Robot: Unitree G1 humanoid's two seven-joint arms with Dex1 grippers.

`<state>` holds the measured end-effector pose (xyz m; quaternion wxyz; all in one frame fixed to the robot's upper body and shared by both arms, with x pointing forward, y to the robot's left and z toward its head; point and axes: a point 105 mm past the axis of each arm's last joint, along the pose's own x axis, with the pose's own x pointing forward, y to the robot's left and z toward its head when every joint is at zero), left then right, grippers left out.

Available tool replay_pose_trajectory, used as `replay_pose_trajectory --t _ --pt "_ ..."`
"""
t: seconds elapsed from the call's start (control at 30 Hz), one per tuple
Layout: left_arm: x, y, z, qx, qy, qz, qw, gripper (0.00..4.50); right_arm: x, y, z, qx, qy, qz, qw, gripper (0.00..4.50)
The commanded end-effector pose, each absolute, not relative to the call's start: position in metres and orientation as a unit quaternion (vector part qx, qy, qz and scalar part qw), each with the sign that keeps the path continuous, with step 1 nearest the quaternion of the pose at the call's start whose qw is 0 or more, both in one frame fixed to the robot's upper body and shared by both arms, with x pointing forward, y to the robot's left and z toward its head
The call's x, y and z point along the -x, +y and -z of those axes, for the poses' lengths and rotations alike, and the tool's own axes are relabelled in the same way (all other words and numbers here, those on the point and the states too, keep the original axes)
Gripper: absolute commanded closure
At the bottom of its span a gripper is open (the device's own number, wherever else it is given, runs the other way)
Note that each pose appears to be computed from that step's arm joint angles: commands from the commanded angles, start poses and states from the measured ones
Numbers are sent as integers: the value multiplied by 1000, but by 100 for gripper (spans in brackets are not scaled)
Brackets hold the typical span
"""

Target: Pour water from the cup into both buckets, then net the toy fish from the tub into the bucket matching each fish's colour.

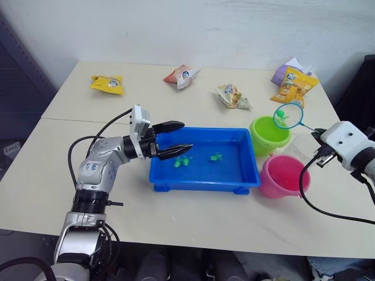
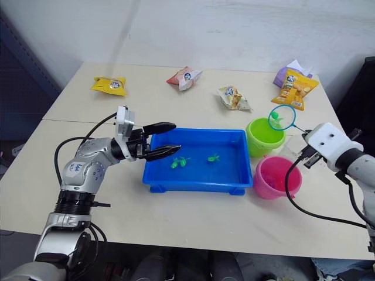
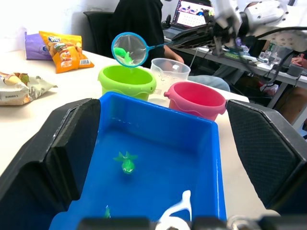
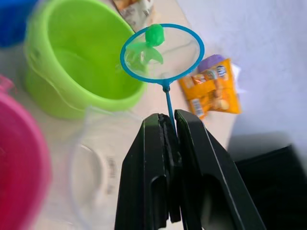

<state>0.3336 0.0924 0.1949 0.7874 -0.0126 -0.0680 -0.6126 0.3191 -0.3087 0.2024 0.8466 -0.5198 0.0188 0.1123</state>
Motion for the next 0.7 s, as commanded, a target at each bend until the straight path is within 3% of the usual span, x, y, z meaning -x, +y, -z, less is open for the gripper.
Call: replay_pose_trajectory --t 0.03,0.2,0.37,0.47,0.53,0.6,0.7 --pt "-328 90 -208 0 -92 617 782 2 -318 -305 -219 622 -34 -105 775 450" --pt "-326 90 -207 -2 -87 618 781 2 -319 -302 -224 706 -70 -118 694 450" --pt "-326 87 -208 -7 -83 624 777 2 -319 -304 -219 745 -80 -140 647 450" --pt "-326 88 -209 -8 -83 623 778 2 -319 -303 -222 743 -102 -137 647 450" --pt "-327 91 -208 -11 -82 619 781 2 -317 -298 -232 708 -134 -125 682 450" --pt "-328 96 -207 -11 -81 612 787 2 -315 -287 -239 617 -162 -132 759 450" --pt "-327 109 -201 -19 -72 601 795 2 -305 -250 -238 454 -158 -228 847 450"
